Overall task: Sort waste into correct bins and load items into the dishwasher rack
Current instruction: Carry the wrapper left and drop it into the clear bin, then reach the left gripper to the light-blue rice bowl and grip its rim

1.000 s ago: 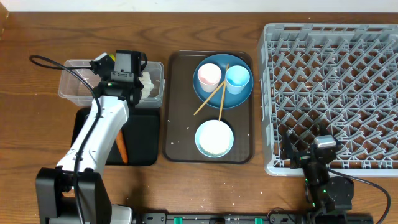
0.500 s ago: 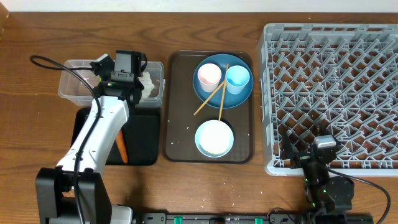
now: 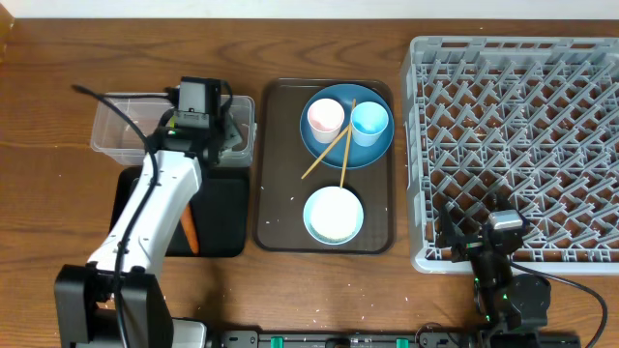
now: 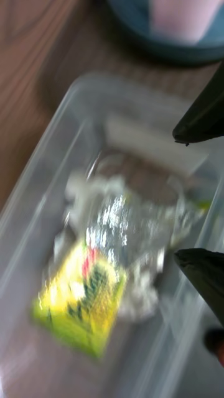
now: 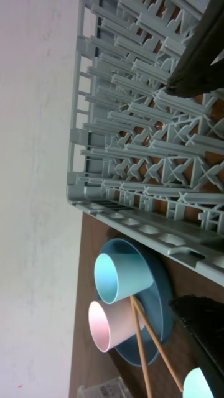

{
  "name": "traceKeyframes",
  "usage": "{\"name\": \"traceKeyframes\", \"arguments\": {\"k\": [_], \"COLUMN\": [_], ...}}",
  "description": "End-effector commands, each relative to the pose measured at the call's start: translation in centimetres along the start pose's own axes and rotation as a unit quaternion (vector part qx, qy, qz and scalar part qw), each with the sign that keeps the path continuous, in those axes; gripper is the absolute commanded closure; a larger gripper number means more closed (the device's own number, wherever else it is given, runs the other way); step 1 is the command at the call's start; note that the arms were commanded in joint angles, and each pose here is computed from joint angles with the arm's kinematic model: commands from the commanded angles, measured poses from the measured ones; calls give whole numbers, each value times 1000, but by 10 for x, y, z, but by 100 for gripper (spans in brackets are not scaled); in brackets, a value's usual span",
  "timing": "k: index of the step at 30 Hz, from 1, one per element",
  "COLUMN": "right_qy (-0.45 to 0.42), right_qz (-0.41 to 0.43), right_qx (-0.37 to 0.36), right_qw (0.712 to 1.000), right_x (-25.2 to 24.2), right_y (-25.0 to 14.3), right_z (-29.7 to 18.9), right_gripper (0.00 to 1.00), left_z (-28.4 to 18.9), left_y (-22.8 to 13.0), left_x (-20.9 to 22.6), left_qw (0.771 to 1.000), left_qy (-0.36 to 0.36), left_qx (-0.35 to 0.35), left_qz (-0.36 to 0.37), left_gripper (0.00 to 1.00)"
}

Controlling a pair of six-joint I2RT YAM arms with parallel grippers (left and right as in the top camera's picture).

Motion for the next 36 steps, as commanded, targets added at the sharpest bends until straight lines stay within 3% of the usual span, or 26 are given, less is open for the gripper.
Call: {"name": "traceKeyframes", "arguments": {"k": [1,9,16,21,31,36], "right_qy": [5,5,5,5,5,5], "right_qz": [3,3,3,3,3,3], "right_qx": [-1,-2,-1,-1,-1,-2], "right_qw": [1000,1000,1000,1000,1000,1000], "right_x": [1,1,1,1,1,1], "right_y": [0,0,0,0,0,0], "right_z": [0,0,0,0,0,0], "right_gripper": [1,1,1,1,1,1], "left_z": [-19,-83,-127,-137,-123,-99], "left_y": [-12,-44,-108,-161,-222,-238], "left_x": [-23,-53,-75,-98,-122,-132], "left_qw": [991,973,955,931,932,931], "left_qy": [-84,-153,-207,-221,-174,-150], "left_qx": [21,5,94,150,167,169], "left_qz": [97,171,192,249,271,285], "left_gripper": [47,48,48,48,48,53]}}
Point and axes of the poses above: each gripper's point midway between its finger pads, its own z axis out along the fingers, its own x axis along the line the jaws close on, y = z × x, the point moved 10 cm from there along -z, back along the fingers, and after that the axes turned 6 degrees about -z, right-handed, at the moved point
